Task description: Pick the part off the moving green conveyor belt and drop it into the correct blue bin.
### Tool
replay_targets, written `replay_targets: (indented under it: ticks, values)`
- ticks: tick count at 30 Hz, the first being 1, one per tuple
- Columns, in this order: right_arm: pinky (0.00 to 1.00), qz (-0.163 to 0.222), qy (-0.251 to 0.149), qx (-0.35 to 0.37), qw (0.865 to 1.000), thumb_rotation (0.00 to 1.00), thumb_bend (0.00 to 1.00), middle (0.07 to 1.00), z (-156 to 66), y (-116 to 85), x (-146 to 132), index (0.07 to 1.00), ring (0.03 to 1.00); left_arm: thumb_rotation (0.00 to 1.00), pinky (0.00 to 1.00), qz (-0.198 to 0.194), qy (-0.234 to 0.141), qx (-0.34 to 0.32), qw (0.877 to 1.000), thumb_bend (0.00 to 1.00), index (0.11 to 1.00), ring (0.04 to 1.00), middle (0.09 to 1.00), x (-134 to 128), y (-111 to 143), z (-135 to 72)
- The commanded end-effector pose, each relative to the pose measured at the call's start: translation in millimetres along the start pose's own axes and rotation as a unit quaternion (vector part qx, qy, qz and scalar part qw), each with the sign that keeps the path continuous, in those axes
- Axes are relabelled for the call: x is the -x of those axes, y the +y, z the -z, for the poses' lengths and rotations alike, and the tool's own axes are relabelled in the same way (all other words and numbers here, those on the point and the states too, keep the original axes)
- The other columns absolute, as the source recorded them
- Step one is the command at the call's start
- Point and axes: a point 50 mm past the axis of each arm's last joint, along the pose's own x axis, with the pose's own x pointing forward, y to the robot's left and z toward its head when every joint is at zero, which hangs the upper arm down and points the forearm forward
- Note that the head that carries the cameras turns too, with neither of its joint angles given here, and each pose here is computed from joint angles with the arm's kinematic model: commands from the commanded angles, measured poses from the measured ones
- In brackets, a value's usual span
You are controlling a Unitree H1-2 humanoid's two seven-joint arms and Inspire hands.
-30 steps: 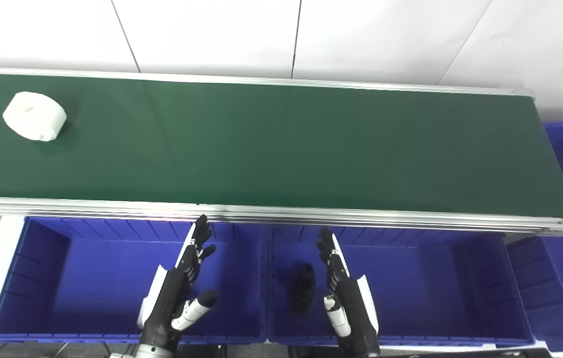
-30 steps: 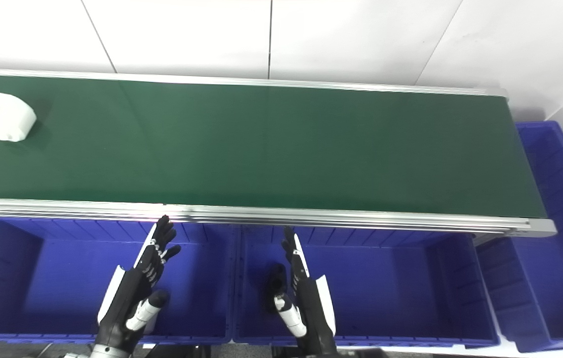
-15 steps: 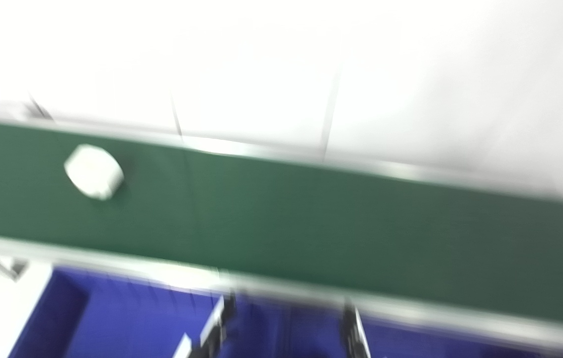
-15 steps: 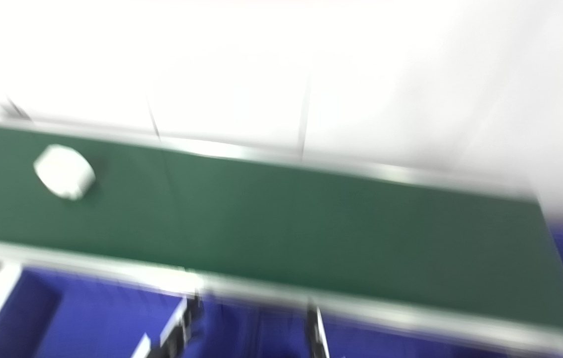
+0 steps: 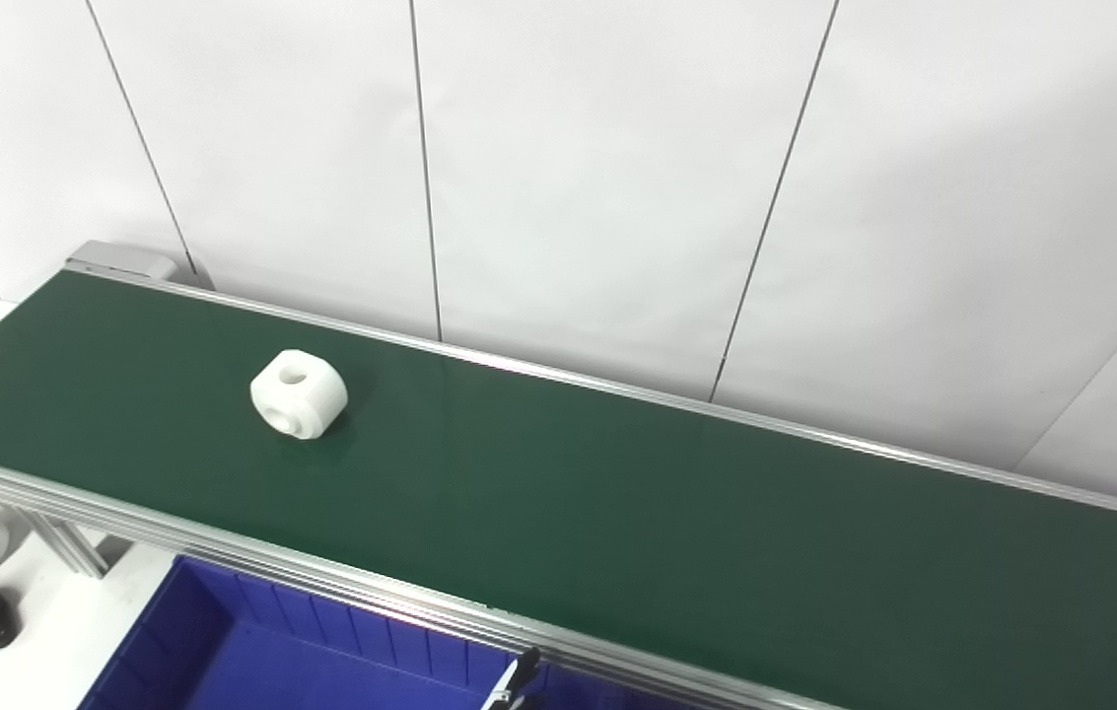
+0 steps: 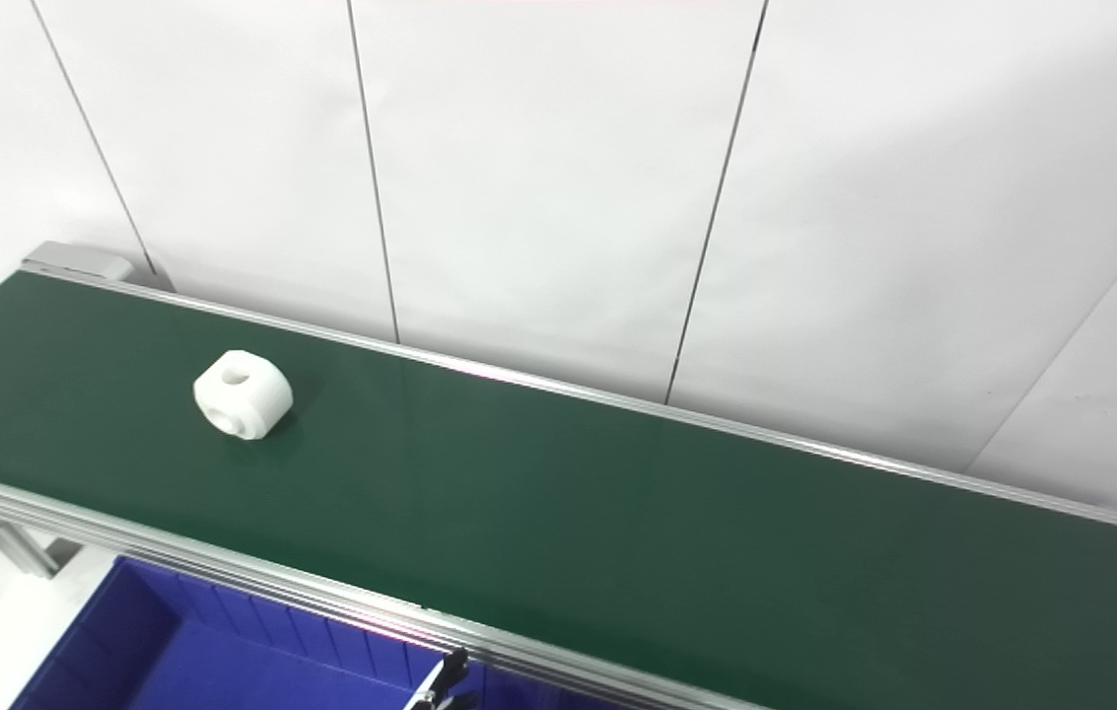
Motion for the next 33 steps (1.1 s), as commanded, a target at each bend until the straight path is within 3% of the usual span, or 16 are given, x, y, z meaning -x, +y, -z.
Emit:
replay_targets:
  ticks: [1, 6, 8, 9, 10, 13, 15, 17, 19, 24, 28, 30, 33]
  values:
    - [1.00, -0.009, -0.018, 0.003, 1.000, 0.97, 0.85, 1.000, -4.8, 3.1, -1.8, 1.000, 1.000, 0.84, 0.81, 0.004, -0.042, -0.003, 0.999, 0.95, 1.000, 0.918, 0.988, -2.4, 2.0, -13.1]
    - [1.00, -0.010, -0.018, 0.007, 1.000, 0.96, 0.85, 1.000, -4.8, 3.9, -1.8, 1.000, 1.000, 0.79, 0.75, 0.009, -0.087, 0.002, 0.996, 0.93, 1.000, 0.889, 0.954, -1.2, 2.2, -37.2]
    - [1.00, -0.011, -0.018, 0.009, 1.000, 0.95, 0.85, 1.000, -4.6, 4.3, -2.2, 1.000, 1.000, 0.73, 0.72, 0.006, -0.141, 0.009, 0.990, 0.98, 0.971, 0.859, 0.925, 2.4, 7.1, -68.5]
    - [1.00, -0.012, -0.018, 0.007, 1.000, 0.94, 0.85, 1.000, -4.2, 4.6, -2.8, 1.000, 1.000, 0.66, 0.70, 0.002, -0.177, 0.013, 0.984, 0.99, 0.926, 0.838, 0.891, 4.2, 13.0, -88.9]
    - [1.00, -0.013, -0.018, 0.004, 1.000, 0.94, 0.84, 1.000, -4.0, 5.2, -3.4, 1.000, 1.000, 0.64, 0.69, -0.005, -0.212, 0.015, 0.977, 1.00, 0.918, 0.835, 0.885, 4.9, 19.8, -107.9]
    - [1.00, -0.018, -0.020, 0.000, 1.000, 0.93, 0.82, 1.000, -4.2, 7.1, -5.1, 1.000, 1.000, 0.57, 0.64, -0.026, -0.284, 0.006, 0.959, 1.00, 0.854, 0.781, 0.808, -0.1, 39.5, -143.2]
    - [1.00, -0.017, -0.020, 0.000, 1.000, 0.94, 0.81, 1.000, -3.8, 8.4, -6.5, 1.000, 1.000, 0.63, 0.65, -0.042, -0.338, -0.055, 0.939, 1.00, 0.875, 0.793, 0.811, -9.7, 63.3, -168.5]
    - [1.00, -0.016, -0.020, 0.004, 1.000, 0.96, 0.80, 1.000, -3.0, 9.4, -8.1, 1.000, 1.000, 0.69, 0.65, -0.063, -0.379, -0.147, 0.911, 1.00, 0.900, 0.792, 0.823, -20.2, 89.5, -191.5]
    - [1.00, -0.016, -0.020, 0.006, 1.000, 0.97, 0.79, 1.000, -2.1, 10.0, -9.1, 1.000, 1.000, 0.62, 0.68, -0.045, -0.382, -0.206, 0.900, 1.00, 0.919, 0.822, 0.861, -32.0, 120.5, -204.8]
    - [1.00, -0.013, -0.019, 0.003, 1.000, 0.97, 0.81, 1.000, -1.8, 11.4, -9.9, 1.000, 1.000, 0.40, 0.81, 0.001, -0.316, -0.288, 0.904, 1.00, 0.947, 0.932, 0.954, -62.9, 178.4, -228.4]
    - [1.00, -0.012, -0.021, 0.004, 1.000, 0.98, 0.81, 1.000, -2.7, 11.7, -10.1, 1.000, 1.000, 0.38, 0.82, 0.010, -0.276, -0.361, 0.891, 1.00, 0.967, 0.951, 0.981, -84.5, 198.8, -242.4]
    - [1.00, -0.012, -0.020, 0.005, 1.000, 0.99, 0.80, 1.000, -2.4, 11.7, -10.0, 1.000, 1.000, 0.37, 0.79, 0.004, -0.247, -0.413, 0.877, 1.00, 0.968, 0.931, 0.981, -99.4, 212.2, -248.0]
    - [1.00, -0.013, -0.019, 0.004, 1.000, 0.99, 0.80, 1.000, -1.5, 12.1, -10.0, 1.000, 1.000, 0.34, 0.72, 0.005, -0.228, -0.487, 0.843, 0.99, 0.964, 0.880, 0.969, -122.2, 232.7, -254.1]
